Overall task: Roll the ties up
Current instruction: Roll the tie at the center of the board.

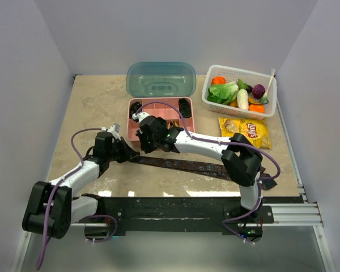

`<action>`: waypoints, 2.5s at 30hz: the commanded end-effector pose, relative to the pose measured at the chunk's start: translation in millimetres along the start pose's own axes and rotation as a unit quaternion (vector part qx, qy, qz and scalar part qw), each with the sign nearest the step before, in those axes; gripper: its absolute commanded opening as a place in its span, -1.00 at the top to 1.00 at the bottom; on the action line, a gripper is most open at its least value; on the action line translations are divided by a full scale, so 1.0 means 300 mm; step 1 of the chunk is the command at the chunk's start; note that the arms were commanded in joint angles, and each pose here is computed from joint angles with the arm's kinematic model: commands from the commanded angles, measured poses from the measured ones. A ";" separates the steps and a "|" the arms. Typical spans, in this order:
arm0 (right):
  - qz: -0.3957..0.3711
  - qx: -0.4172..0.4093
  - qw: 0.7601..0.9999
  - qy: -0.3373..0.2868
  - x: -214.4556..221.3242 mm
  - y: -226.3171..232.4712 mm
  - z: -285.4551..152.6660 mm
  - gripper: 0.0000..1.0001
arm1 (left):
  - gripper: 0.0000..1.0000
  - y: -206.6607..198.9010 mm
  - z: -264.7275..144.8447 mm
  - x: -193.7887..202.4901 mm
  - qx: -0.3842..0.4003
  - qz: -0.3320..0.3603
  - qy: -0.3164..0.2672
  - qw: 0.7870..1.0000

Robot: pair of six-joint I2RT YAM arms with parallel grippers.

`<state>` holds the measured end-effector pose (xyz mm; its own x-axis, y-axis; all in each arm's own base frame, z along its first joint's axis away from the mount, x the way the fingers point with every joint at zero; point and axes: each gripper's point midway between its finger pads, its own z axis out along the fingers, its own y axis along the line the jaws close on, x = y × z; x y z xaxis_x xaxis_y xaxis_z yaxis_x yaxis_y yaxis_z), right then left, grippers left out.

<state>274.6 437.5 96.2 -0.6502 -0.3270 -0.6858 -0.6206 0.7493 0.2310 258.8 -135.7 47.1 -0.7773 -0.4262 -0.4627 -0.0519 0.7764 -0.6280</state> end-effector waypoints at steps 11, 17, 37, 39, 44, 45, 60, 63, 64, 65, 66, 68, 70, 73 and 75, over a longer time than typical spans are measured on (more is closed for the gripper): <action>-0.006 -0.009 1.000 0.009 0.022 -0.001 0.025 1.00 | 0.47 0.011 0.033 0.030 -0.006 0.006 0.008 1.000; -0.005 -0.017 1.000 0.011 0.024 0.009 0.025 1.00 | -0.06 -0.031 0.024 0.024 0.025 0.007 0.003 1.000; -0.012 -0.025 1.000 0.007 0.011 0.023 0.048 1.00 | 0.10 -0.064 -0.023 -0.050 0.013 0.015 -0.030 0.999; -0.011 -0.027 1.000 0.004 0.003 0.028 0.053 1.00 | 0.10 -0.063 -0.031 -0.060 0.004 0.019 -0.033 0.999; -0.009 -0.050 0.999 0.005 -0.002 0.059 0.062 1.00 | 0.09 -0.039 -0.060 -0.078 -0.028 0.021 -0.044 0.998; -0.009 -0.057 0.998 0.003 -0.010 0.069 0.062 1.00 | 0.08 -0.045 -0.067 -0.090 -0.030 0.022 -0.050 0.998; -0.003 -0.059 0.998 -0.023 -0.058 0.077 0.022 1.00 | 0.64 0.003 -0.032 -0.017 -0.029 0.001 -0.027 0.999; -0.003 -0.061 0.998 -0.016 -0.036 0.078 0.038 1.00 | 0.80 0.018 -0.026 0.008 -0.031 -0.003 -0.016 0.999; -0.003 -0.059 0.998 -0.010 -0.022 0.072 0.050 1.00 | 0.83 0.005 -0.020 -0.010 -0.021 0.002 -0.028 0.999; -0.002 -0.063 0.998 -0.006 -0.014 0.074 0.055 1.00 | 0.86 0.008 -0.019 -0.007 -0.022 0.001 -0.026 0.999; -0.002 -0.066 0.998 -0.003 -0.006 0.079 0.060 1.00 | 0.89 0.010 -0.017 -0.005 -0.023 0.002 -0.026 0.999; 0.001 -0.069 0.998 0.002 0.009 0.081 0.071 1.00 | 0.91 0.012 -0.013 0.001 -0.021 0.001 -0.021 1.000; 0.002 -0.077 0.997 0.007 0.022 0.093 0.078 1.00 | 0.91 0.011 -0.007 0.007 -0.018 0.000 -0.019 1.000; 0.002 -0.080 0.997 0.014 0.046 0.102 0.095 1.00 | 0.91 0.012 -0.004 0.011 -0.015 -0.002 -0.018 1.000; 0.002 -0.078 0.997 0.023 0.075 0.101 0.120 1.00 | 0.91 0.009 -0.003 0.011 -0.013 -0.004 -0.017 1.000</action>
<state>260.9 461.4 70.5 -0.6698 -0.3573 -0.6509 -0.6669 0.6749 0.3157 249.4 -129.0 38.3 -0.7676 -0.4431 -0.4631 -0.1085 0.8019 -0.5875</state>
